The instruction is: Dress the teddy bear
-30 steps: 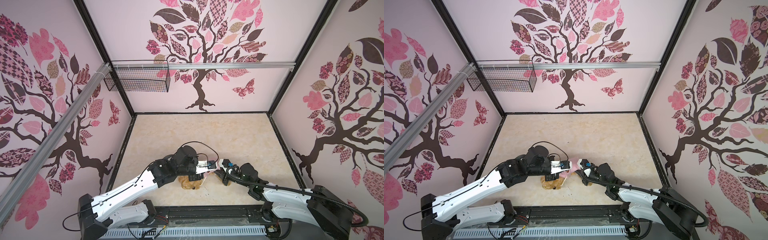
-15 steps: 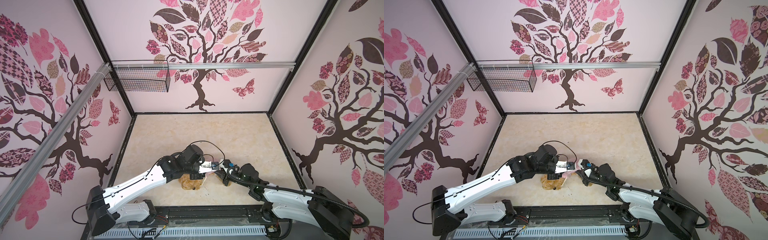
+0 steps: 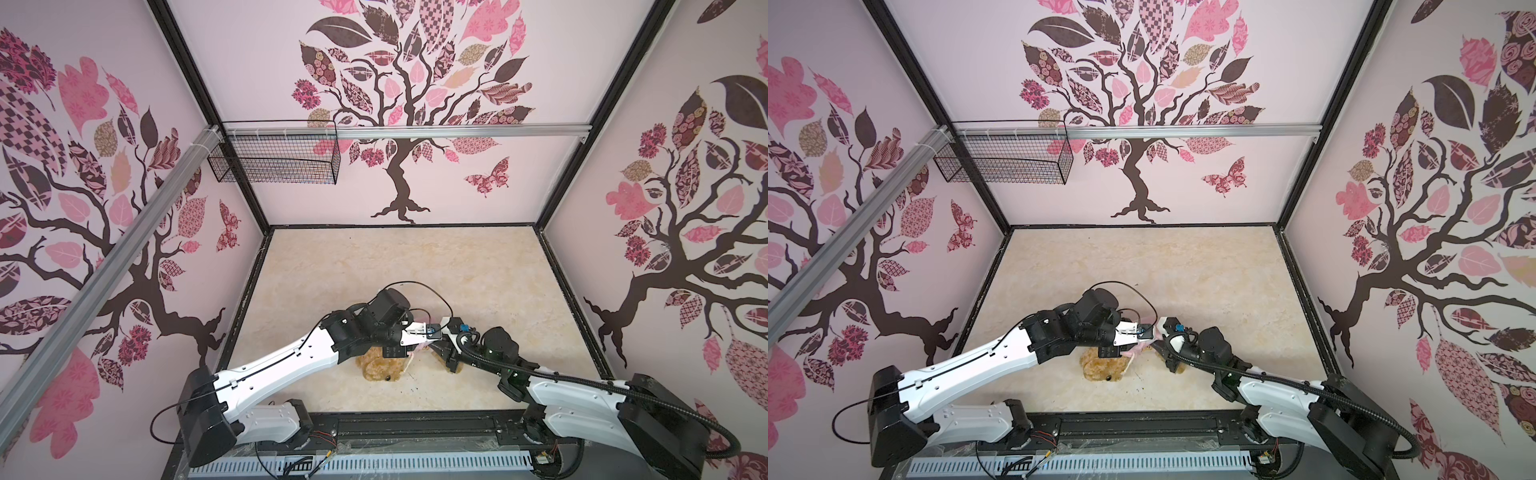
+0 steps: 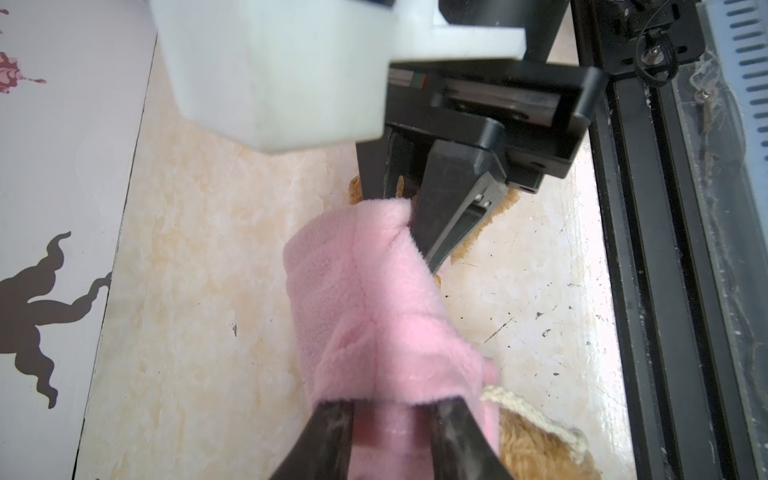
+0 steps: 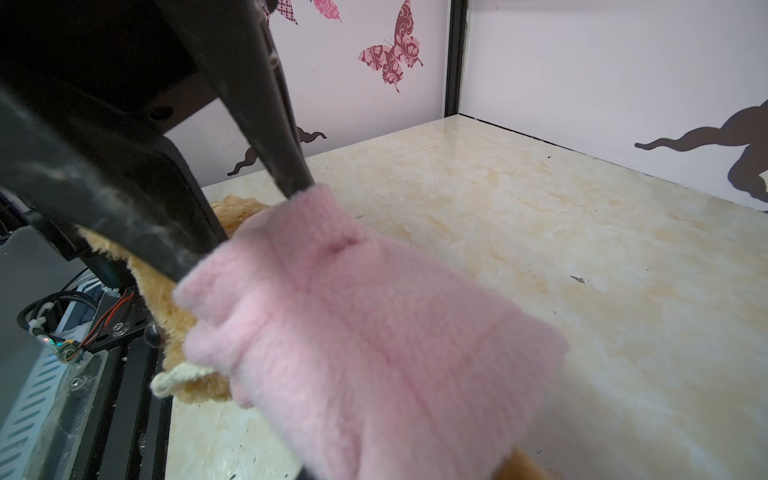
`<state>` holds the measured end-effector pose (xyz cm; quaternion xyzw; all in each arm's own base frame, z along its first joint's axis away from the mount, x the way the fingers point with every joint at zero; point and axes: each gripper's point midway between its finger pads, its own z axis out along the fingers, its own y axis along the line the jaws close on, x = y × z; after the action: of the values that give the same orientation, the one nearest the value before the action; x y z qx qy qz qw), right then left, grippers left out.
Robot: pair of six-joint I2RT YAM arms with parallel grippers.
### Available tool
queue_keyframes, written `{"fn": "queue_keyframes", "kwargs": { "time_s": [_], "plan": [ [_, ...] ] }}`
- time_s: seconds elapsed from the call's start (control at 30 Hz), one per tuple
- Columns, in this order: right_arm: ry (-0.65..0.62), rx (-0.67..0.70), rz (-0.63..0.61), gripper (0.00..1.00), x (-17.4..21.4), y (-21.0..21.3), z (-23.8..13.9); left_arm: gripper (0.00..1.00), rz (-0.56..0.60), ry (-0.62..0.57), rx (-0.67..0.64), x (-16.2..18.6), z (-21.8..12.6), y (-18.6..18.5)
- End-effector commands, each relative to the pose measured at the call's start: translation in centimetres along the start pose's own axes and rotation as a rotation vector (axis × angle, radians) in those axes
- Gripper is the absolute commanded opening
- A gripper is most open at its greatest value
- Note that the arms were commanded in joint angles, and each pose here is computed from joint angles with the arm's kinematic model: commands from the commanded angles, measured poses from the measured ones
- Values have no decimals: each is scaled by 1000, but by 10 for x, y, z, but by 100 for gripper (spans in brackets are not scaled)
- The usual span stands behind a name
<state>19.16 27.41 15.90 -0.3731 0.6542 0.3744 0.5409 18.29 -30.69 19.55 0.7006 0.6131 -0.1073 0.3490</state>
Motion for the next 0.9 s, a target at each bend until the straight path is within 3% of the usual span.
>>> {"fn": "queue_keyframes", "kwargs": {
  "time_s": [0.0, 0.6, 0.87],
  "plan": [
    [-181, -62, -21, 17, -53, 13, -5, 33, 3, -41, 10, -15, 1, 3],
    [-299, -191, -16, 18, -96, 46, -3, 42, -149, -178, 123, -34, 26, -1],
    [-355, -170, 14, 19, -113, 43, -7, 21, -156, -135, 185, -19, 35, -12]
  ]
}}
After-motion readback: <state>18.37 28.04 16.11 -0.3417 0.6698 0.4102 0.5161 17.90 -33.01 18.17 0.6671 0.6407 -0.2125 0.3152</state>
